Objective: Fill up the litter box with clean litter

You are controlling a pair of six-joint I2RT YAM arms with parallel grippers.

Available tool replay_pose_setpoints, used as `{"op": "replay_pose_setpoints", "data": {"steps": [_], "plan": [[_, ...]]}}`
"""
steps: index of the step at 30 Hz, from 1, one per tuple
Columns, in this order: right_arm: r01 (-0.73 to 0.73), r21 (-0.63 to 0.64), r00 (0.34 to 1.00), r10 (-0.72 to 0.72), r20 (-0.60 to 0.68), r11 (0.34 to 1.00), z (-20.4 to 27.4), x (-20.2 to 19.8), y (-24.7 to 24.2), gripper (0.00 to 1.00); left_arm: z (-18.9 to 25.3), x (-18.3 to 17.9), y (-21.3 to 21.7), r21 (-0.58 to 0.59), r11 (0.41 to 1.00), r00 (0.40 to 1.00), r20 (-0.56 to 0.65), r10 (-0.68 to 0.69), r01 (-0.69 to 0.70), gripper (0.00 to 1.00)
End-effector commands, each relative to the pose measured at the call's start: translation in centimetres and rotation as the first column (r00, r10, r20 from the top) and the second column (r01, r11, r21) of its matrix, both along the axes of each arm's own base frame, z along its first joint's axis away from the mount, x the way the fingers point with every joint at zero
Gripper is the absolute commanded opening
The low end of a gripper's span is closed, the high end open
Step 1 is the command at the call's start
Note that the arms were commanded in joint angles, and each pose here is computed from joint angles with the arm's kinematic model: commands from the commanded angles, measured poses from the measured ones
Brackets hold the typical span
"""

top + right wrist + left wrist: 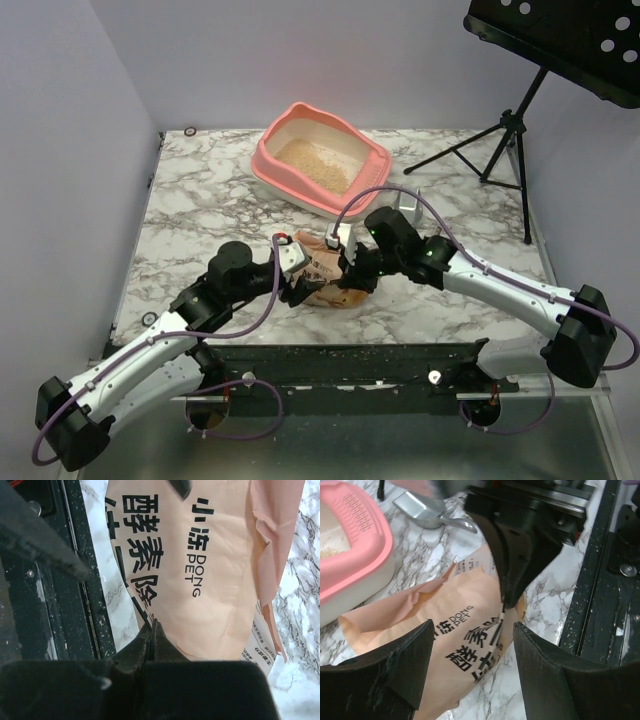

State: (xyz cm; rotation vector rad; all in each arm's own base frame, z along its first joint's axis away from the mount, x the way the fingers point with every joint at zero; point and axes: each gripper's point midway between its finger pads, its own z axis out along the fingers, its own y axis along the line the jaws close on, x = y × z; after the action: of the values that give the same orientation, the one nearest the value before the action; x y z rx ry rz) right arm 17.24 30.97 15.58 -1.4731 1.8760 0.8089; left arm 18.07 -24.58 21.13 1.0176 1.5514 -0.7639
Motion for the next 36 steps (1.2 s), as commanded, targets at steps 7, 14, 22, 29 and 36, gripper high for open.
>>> {"op": "replay_pose_setpoints", "data": {"steps": [7,14,22,29,36], "plan": [[0.012,0.091,0.998,-0.007,-0.059,0.996,1.7,0.2,0.7,0.01,-1.0,-3.6,-2.6,0.039,0.956,0.955,0.034,-0.293,0.292,0.74],[0.018,0.093,0.998,-0.013,-0.059,0.995,1.8,0.2,0.4,0.01,-4.4,-2.5,-2.9,0.198,0.945,0.962,0.02,-0.271,0.262,0.75],[0.04,0.065,0.997,-0.035,-0.066,0.997,0.7,0.2,-0.1,0.0,-6.5,0.9,-1.4,0.321,0.943,0.991,0.072,-0.112,0.083,0.65],[0.05,0.064,0.997,-0.046,-0.069,0.997,0.7,0.4,-0.1,0.0,-8.2,3.8,1.1,0.462,0.882,0.992,0.124,0.037,-0.091,0.0],[0.195,0.082,0.976,-0.202,0.086,0.977,4.5,3.1,-1.9,0.38,-5.4,4.1,2.4,0.4,0.898,0.975,0.192,0.114,-0.183,0.0]]}}
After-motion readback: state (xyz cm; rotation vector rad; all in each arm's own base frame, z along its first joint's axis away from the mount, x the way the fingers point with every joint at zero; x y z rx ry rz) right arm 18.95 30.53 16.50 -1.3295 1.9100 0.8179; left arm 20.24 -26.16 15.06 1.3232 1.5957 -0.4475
